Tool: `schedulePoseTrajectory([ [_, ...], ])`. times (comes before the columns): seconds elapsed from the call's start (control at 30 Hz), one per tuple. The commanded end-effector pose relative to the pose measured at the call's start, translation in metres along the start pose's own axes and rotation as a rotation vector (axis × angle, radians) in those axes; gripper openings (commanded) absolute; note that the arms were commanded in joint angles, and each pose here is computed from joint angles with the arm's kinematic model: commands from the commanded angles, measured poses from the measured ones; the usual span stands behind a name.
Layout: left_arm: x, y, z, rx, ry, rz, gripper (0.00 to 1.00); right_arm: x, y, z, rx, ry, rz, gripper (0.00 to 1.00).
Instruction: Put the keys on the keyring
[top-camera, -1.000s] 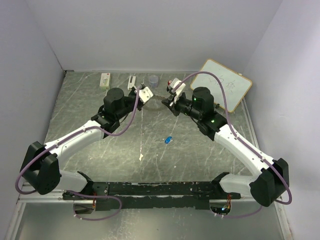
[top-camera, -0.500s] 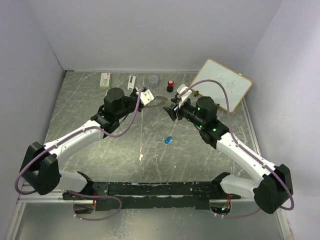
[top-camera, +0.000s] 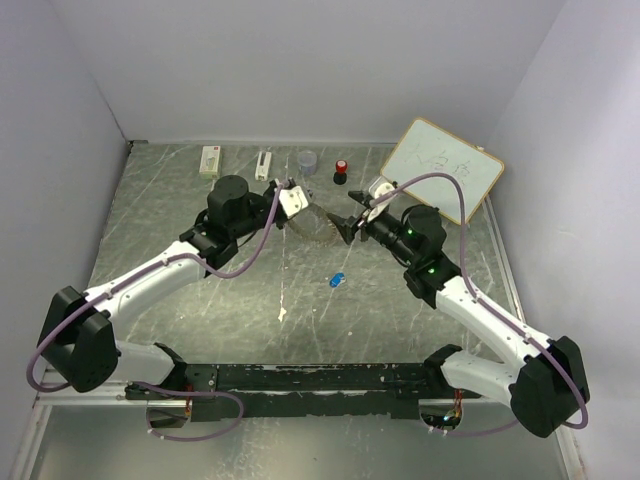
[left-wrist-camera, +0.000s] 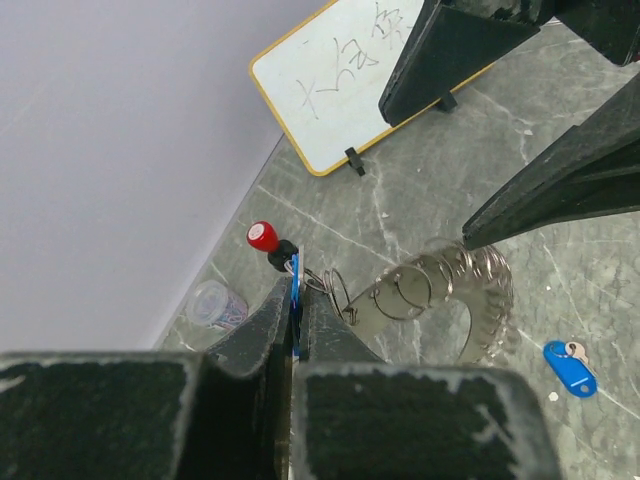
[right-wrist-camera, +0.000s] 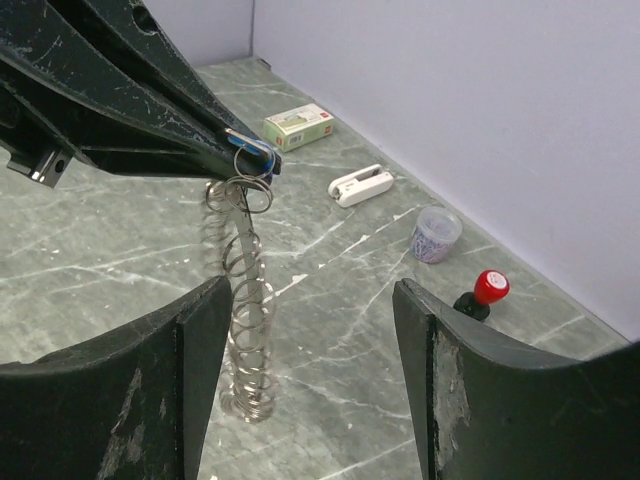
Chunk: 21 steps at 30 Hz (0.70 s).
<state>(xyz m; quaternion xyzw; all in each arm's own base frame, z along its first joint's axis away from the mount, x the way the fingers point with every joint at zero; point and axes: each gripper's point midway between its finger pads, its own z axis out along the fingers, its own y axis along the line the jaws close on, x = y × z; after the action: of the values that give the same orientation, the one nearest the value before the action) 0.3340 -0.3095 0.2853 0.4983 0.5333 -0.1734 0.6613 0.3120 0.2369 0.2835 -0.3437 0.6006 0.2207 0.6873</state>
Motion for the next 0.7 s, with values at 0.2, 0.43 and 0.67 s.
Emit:
schedulePoseTrajectory([
  [0.2,-0.054,-0.005,-0.01,0.067,-0.164,0.044,0.07,-0.016,0.009,-0.006,-0.033,-0.108,0.016,0.64],
  [0.43,-0.062,-0.027,-0.018,0.168,-0.231,0.073,0.07,-0.017,0.011,-0.016,-0.03,-0.122,0.004,0.64],
  [0.67,-0.061,-0.041,-0.023,0.217,-0.257,0.084,0.07,-0.012,0.012,-0.025,-0.016,-0.113,-0.005,0.64],
])
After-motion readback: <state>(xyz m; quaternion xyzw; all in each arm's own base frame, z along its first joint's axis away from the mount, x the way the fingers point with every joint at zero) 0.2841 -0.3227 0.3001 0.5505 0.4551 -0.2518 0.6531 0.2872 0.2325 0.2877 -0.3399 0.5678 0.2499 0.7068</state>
